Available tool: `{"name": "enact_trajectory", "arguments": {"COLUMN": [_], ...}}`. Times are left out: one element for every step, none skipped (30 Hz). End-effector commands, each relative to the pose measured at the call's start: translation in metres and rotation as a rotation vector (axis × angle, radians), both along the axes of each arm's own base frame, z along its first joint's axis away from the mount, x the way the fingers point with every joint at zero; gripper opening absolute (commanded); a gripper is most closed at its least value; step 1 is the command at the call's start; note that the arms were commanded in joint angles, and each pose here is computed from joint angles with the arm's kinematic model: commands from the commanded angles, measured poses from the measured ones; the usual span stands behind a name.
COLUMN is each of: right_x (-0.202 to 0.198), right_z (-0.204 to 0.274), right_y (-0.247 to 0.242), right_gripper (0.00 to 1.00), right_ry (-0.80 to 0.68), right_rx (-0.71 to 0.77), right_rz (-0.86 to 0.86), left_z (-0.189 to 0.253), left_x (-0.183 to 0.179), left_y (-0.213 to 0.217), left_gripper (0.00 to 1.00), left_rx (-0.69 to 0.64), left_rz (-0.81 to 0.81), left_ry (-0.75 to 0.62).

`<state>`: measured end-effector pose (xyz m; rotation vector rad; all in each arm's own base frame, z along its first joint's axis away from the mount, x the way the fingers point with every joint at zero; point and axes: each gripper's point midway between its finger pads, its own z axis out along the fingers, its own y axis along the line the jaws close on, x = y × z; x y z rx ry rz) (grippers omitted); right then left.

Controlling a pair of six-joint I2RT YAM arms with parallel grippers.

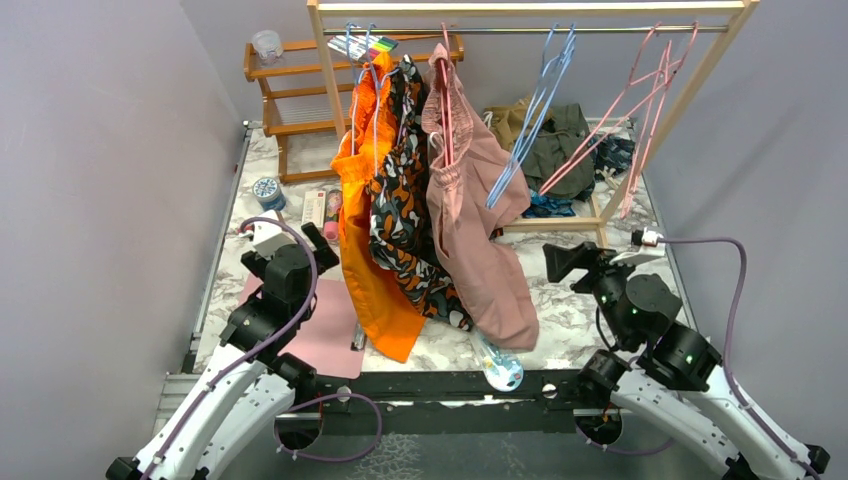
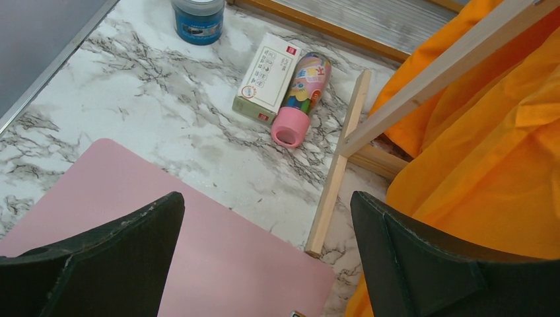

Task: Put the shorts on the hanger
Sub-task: Reset both arms

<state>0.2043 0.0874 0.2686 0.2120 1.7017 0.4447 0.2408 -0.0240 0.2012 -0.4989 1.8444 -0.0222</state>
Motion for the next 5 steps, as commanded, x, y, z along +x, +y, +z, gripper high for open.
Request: {"name": "enact_trajectory", "arguments": {"right_x": [0.002, 0.002, 0.0022, 0.0027, 0.003], "right_z": [-0.0033, -0.0033, -0.0042, -0.0046, -0.005], "right_y": [-0.0056, -0.0063, -0.0064, -0.0065, -0.0065], "right_gripper": [1.0, 1.0, 1.0, 1.0, 1.0], "right_ry": [-0.008, -0.005, 0.0, 0.002, 0.005], "right_rx": [-0.021, -0.024, -0.031, -0.033, -0.034], "right_rz": [-0.028, -0.031, -0.032, -0.035, -0.037], "left_z": [0.0024, 0.003, 0.0031, 0.0043, 0.0058], "left_x": [0.0018, 0.002, 0.0028, 0.0034, 0.0035], "left_y": [-0.0045, -0.0032, -0.0031, -0.0032, -0.0039], "left_gripper": [0.99, 0.99, 0.99, 0.99, 0.99], "left_rx": [-0.024, -0.028, -0.028, -0.028, -0.025], "left_rz": [-0.016, -0.004, 0.001, 0.003, -0.002], "left_ry": [-0.021, -0.024, -0.02, -0.017, -0.014]}}
